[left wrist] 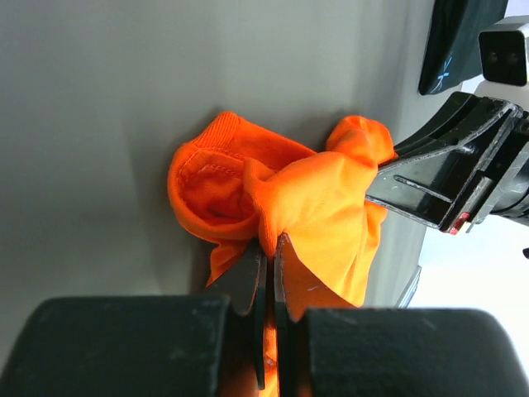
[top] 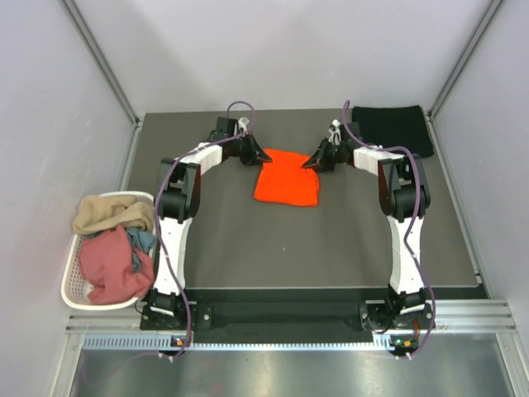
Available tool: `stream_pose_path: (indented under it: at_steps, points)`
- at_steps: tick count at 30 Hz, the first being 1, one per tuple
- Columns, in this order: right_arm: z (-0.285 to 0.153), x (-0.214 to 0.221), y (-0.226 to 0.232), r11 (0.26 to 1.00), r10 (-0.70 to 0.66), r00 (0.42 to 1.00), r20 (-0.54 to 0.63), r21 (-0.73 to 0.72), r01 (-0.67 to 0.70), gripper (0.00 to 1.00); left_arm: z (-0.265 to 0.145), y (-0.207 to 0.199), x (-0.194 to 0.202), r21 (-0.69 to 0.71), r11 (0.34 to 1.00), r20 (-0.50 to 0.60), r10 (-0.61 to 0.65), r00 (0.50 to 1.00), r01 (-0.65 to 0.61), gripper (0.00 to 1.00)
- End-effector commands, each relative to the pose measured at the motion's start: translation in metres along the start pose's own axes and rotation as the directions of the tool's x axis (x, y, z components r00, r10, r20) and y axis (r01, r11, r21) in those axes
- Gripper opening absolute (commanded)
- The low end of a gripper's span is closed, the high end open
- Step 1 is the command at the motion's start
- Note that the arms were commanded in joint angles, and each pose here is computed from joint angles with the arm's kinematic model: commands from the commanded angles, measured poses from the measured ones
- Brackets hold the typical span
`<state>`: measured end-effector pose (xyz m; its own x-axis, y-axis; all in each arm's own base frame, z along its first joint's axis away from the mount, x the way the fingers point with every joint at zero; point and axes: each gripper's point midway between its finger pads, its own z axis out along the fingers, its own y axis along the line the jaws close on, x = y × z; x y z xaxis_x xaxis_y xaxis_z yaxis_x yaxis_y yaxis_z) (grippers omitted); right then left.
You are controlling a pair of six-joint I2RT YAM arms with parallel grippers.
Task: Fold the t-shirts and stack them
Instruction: Neatly place the folded tshirt to the corner
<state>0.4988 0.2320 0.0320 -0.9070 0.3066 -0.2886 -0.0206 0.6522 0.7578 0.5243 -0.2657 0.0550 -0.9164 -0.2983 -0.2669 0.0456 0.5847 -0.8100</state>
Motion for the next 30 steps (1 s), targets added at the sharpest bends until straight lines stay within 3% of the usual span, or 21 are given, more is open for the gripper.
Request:
stream_pose_path:
  at_steps: [1, 2, 3, 5, 6, 10, 19, 30]
  points:
    - [0.007, -0.003, 0.007, 0.998, -0.061, 0.998, 0.009, 0.005, 0.061, 0.0, 0.003, 0.002, -0.001, 0.005, 1.0, 0.008, 0.01, 1.0, -0.01, 0.04]
    - [0.004, -0.003, 0.006, 0.996, -0.091, 0.996, -0.005, 0.022, 0.091, 0.0, 0.001, 0.005, 0.001, -0.019, 1.0, 0.001, -0.004, 1.0, 0.004, 0.09]
    - [-0.001, -0.014, 0.014, 0.991, -0.131, 0.991, 0.019, 0.034, 0.13, 0.0, -0.002, 0.008, 0.001, -0.041, 0.999, 0.005, 0.002, 1.0, -0.002, 0.23]
    - [-0.013, -0.023, 0.014, 0.975, -0.203, 0.979, 0.022, 0.094, 0.2, 0.0, -0.015, 0.012, -0.002, -0.108, 0.994, 0.03, 0.018, 0.999, -0.014, 0.34]
    - [-0.023, -0.03, 0.023, 0.966, -0.24, 0.97, 0.036, 0.105, 0.235, 0.0, -0.022, 0.014, -0.004, -0.128, 0.992, 0.044, 0.021, 0.999, -0.015, 0.45]
    - [-0.055, -0.04, 0.031, 0.929, -0.335, 0.941, 0.035, 0.18, 0.324, 0.0, -0.058, 0.005, -0.004, -0.177, 0.984, 0.076, 0.028, 0.997, -0.014, 0.68]
    - [-0.134, -0.082, 0.043, 0.796, -0.515, 0.856, 0.034, 0.389, 0.464, 0.0, -0.118, -0.011, 0.04, -0.253, 0.967, 0.102, -0.005, 0.995, 0.031, 0.73]
    - [-0.209, -0.146, 0.033, 0.723, -0.567, 0.816, 0.113, 0.543, 0.427, 0.0, -0.132, -0.033, 0.099, -0.268, 0.963, -0.017, -0.005, 1.0, 0.0, 0.72]
